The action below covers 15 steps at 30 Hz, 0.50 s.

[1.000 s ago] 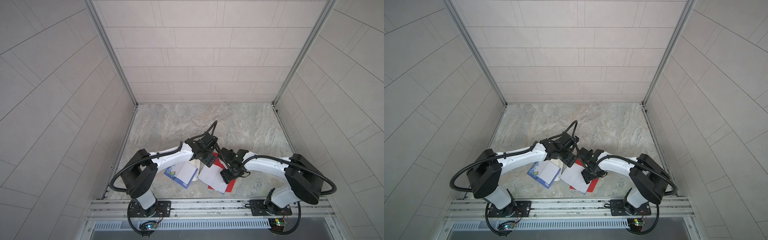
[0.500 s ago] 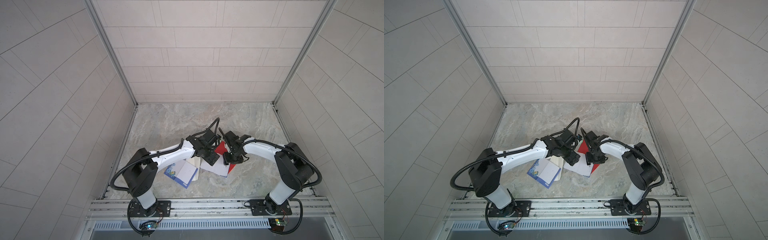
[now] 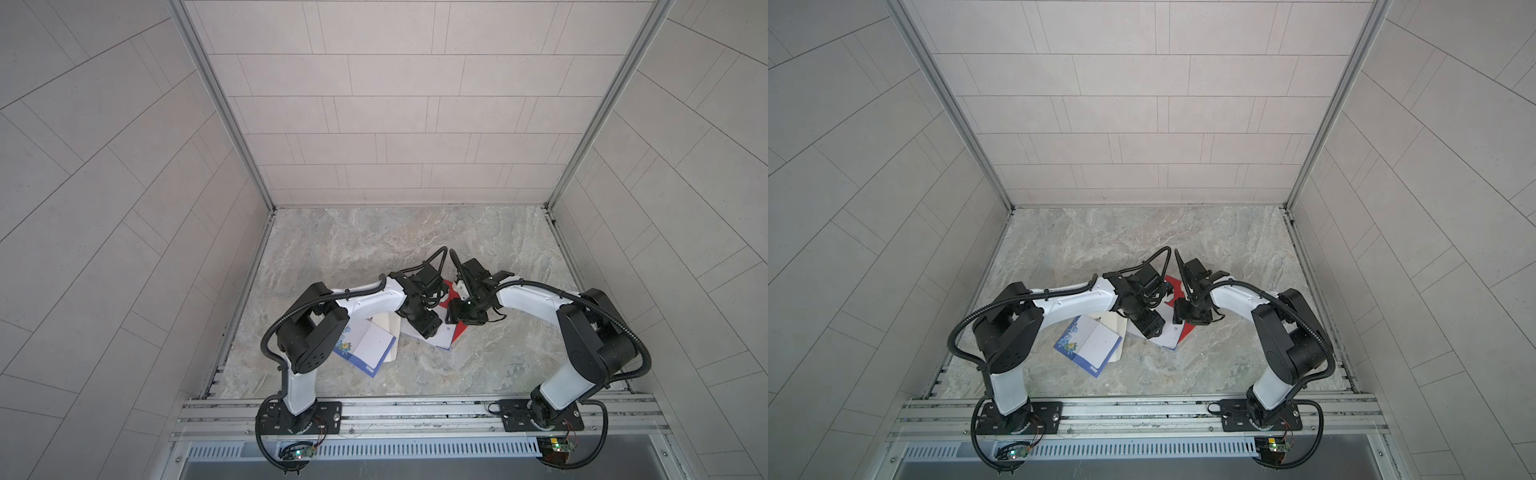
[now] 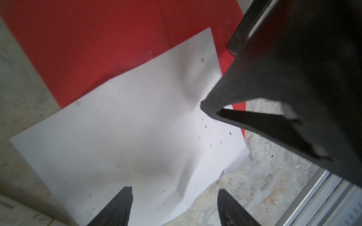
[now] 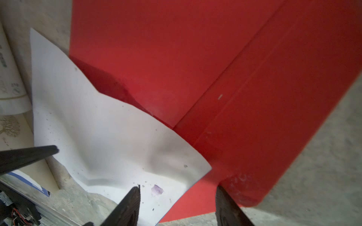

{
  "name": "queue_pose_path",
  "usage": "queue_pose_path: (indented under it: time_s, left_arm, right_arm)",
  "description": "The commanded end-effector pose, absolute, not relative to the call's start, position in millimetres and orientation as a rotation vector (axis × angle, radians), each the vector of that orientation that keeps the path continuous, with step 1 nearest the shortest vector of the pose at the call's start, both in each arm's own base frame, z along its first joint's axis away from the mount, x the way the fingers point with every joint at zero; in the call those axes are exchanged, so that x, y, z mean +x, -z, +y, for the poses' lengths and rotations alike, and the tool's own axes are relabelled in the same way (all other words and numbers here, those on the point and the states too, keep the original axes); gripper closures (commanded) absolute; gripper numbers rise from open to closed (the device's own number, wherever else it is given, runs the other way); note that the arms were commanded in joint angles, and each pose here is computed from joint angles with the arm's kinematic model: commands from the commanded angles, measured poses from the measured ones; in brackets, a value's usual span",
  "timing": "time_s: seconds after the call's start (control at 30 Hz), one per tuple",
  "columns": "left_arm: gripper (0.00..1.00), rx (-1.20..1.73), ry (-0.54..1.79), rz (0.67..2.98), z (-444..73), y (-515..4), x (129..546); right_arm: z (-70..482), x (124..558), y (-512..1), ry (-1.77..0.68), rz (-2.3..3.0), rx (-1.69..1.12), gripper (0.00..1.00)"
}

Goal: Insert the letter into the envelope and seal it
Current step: 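Grasp the white letter with both grippers and lift it off the envelope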

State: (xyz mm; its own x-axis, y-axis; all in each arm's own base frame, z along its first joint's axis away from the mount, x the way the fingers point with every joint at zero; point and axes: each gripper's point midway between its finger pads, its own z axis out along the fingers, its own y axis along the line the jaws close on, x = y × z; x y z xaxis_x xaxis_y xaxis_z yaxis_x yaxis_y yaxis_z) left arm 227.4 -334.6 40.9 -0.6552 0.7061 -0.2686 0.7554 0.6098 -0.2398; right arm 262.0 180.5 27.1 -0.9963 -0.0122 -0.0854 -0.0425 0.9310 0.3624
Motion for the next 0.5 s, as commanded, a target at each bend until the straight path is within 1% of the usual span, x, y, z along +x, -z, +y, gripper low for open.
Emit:
queue_pose_path:
  time_s: [0.0, 0.23, 0.47]
  left_arm:
    - [0.25, 1.308, 0.547, 2.673, -340, -42, 220]
    - [0.24, 1.326, 0.530, 2.713, -337, -22, 220]
    - [0.24, 1.244, 0.626, 2.726, -340, -20, 228]
  right_arm:
    - [185, 263, -10, -0.600, 3.003, -0.030, 0.37]
    - [199, 270, -12, -0.726, 2.948, -0.005, 0.37]
    - [214, 281, -23, -0.843, 2.868, -0.032, 0.37]
